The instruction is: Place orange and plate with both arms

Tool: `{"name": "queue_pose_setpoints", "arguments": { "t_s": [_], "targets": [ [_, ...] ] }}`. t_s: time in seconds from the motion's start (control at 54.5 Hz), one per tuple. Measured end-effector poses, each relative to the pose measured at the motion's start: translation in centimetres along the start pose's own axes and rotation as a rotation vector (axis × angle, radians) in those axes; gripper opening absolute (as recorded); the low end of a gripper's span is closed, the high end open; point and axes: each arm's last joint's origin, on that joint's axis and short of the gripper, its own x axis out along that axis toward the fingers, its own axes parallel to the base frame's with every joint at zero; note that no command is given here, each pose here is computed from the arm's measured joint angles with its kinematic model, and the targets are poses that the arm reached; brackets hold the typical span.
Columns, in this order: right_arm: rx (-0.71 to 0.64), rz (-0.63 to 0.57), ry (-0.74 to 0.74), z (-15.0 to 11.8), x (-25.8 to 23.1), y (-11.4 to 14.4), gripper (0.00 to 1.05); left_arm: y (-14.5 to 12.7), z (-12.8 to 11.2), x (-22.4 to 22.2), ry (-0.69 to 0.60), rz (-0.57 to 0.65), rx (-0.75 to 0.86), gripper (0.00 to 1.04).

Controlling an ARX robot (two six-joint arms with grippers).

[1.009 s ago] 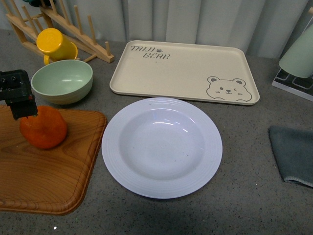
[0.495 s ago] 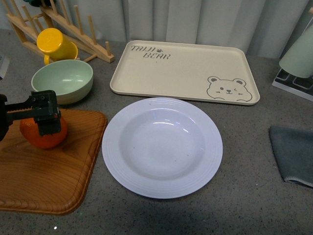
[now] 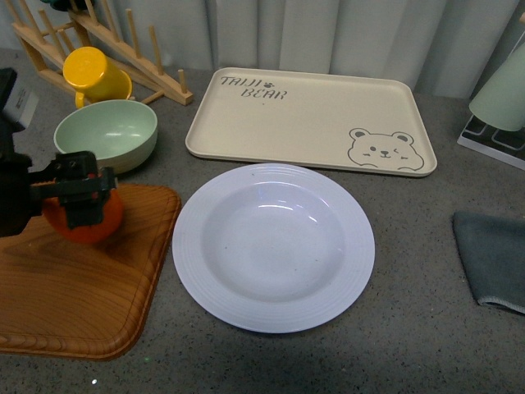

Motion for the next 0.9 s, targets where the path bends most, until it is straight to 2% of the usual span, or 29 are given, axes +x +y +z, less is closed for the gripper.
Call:
{"name": "queue_pose_setpoints", "arguments": {
  "t_s": [0.147,0.275,0.899],
  "targets": [
    [0.000,0.000,0.000,0.0,0.0,0.0,0.95,-5.0,1.7,-0.7,-0.062,-0.142,0.033,0.64],
    [0.000,0.000,0.000,0.0,0.0,0.0,0.95,-8.4,1.2,-0.6,-0.042,-0.225,0.056,0.64],
    [0.000,0.000,0.000,0.0,0.0,0.0,0.95,-12.7,-1.7,1.8,0.075,-0.324,0.084,0.63]
  ]
}}
